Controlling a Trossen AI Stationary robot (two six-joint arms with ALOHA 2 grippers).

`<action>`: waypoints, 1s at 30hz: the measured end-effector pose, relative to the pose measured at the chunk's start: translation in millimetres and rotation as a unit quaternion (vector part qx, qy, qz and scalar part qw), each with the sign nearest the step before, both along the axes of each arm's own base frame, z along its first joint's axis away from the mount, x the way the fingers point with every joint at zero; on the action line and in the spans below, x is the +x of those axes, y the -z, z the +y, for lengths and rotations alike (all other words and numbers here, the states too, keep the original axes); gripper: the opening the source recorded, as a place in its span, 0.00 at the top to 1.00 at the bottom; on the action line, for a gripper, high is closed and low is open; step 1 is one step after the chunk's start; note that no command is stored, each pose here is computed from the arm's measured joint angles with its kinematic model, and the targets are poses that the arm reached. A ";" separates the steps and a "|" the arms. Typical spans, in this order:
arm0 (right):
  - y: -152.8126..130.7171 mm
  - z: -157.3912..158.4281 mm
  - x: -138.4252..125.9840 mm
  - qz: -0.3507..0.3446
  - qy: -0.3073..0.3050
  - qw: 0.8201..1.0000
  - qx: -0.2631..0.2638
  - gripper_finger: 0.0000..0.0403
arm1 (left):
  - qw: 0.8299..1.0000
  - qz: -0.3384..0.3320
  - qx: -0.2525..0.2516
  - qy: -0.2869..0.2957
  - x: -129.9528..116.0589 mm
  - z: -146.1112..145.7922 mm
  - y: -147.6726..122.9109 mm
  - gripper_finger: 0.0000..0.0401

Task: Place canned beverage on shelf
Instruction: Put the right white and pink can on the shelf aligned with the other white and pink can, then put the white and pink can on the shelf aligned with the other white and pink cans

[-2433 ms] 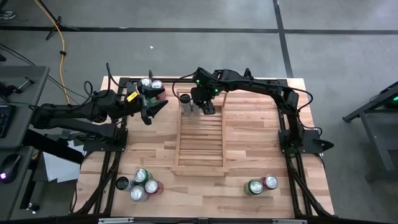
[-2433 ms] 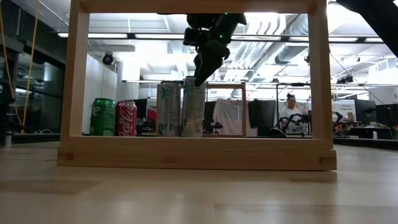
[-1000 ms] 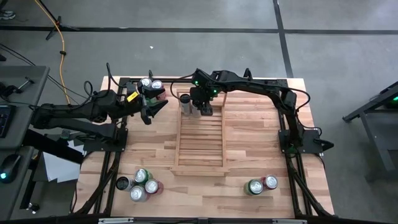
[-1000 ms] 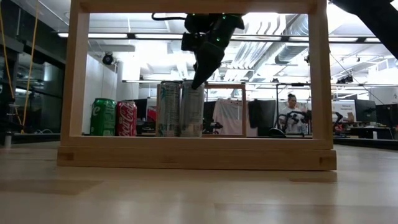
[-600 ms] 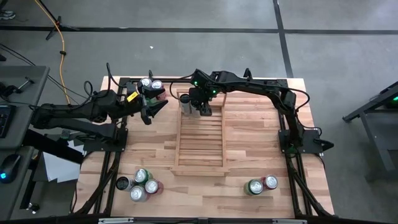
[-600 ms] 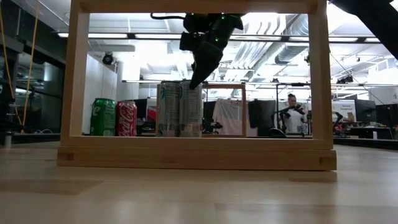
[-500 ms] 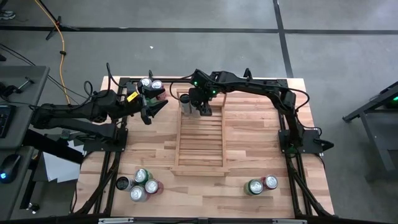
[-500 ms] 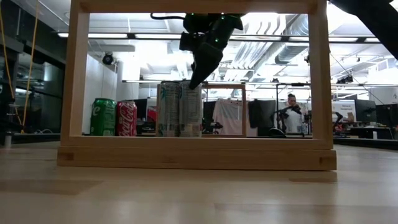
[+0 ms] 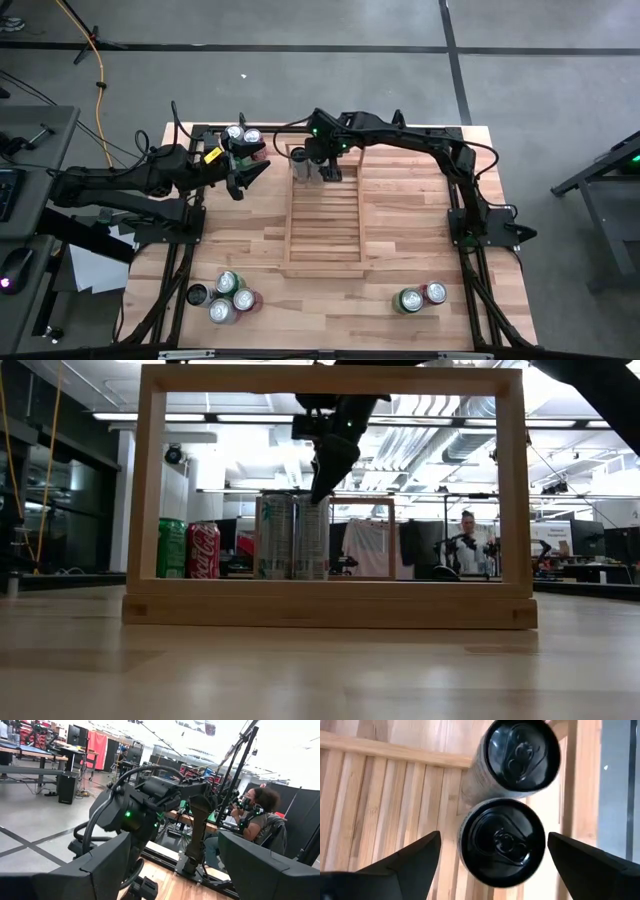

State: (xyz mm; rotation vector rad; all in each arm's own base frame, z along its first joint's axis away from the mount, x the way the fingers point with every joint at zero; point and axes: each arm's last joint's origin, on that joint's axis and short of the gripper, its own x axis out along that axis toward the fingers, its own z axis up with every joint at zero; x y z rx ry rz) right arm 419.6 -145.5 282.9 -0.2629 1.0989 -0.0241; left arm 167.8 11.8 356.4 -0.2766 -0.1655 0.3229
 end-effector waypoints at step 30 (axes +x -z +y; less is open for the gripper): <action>-82.5 0.1 -44.3 0.004 0.128 0.941 0.313 0.12 | 1.000 0.002 0.004 -0.001 0.1 0.1 0.1 0.27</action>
